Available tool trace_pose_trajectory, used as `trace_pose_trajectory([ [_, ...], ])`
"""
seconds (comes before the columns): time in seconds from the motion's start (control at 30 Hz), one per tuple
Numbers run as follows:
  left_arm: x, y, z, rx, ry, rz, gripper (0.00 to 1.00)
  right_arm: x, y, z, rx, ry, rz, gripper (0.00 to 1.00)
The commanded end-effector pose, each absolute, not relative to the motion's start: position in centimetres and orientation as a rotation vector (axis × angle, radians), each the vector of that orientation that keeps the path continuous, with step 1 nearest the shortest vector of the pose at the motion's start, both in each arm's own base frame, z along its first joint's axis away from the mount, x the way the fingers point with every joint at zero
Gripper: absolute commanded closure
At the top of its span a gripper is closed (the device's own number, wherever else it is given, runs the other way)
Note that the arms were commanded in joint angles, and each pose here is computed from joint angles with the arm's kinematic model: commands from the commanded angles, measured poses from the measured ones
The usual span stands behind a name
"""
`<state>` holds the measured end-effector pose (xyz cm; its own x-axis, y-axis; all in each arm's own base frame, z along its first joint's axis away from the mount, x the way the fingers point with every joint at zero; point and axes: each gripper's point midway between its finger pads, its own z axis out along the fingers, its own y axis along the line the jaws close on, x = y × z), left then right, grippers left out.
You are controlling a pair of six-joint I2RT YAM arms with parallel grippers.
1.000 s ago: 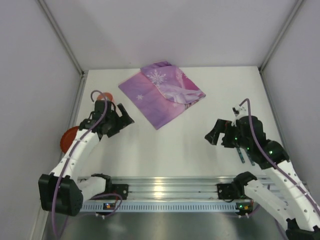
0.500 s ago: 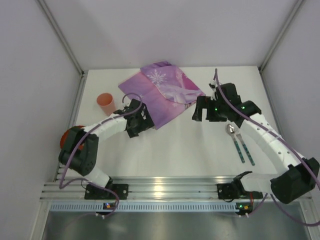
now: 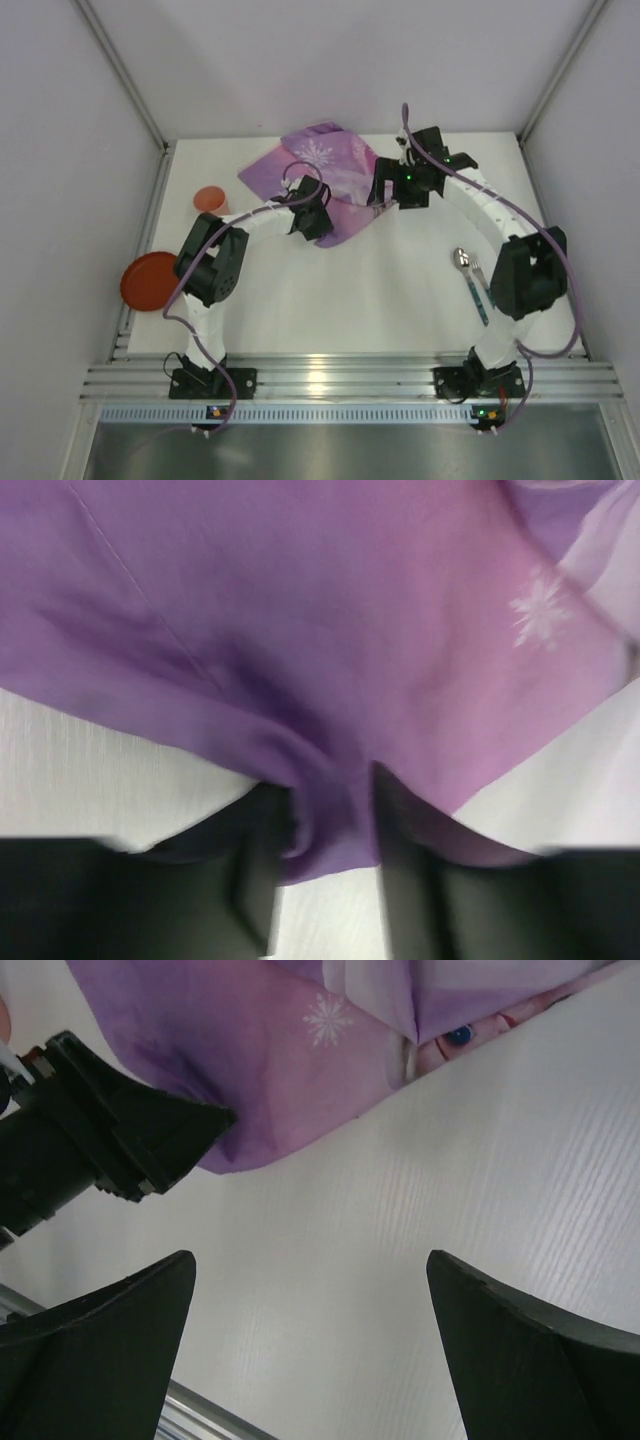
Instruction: Set the dinner table for one person
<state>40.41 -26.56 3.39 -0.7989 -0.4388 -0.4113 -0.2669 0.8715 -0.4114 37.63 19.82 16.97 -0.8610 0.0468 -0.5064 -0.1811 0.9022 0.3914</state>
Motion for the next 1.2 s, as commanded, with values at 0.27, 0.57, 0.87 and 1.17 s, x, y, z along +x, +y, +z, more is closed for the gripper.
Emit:
trace_pose_trajectory([
  [0.27, 37.9, -25.1, -1.3, -0.358, 2.716, -0.392, 1.0, 50.5, 25.0, 13.5, -0.07, 2.504, 0.738, 0.0],
  [0.57, 36.1, -24.2, -1.6, -0.285, 2.776, -0.413, 1.0, 54.0, 26.0, 6.1, 0.003, 2.562, 0.712, 0.0],
  [0.87, 36.0, -22.3, -1.5, -0.306, 2.779, -0.421, 1.0, 55.1, 24.0, 5.3, 0.048, 2.537, 0.596, 0.03],
  [1.17, 36.1, -21.6, -2.1, -0.305, 2.785, -0.425, 1.0, 52.1, 27.2, 4.9, -0.02, 2.579, 0.663, 0.24],
])
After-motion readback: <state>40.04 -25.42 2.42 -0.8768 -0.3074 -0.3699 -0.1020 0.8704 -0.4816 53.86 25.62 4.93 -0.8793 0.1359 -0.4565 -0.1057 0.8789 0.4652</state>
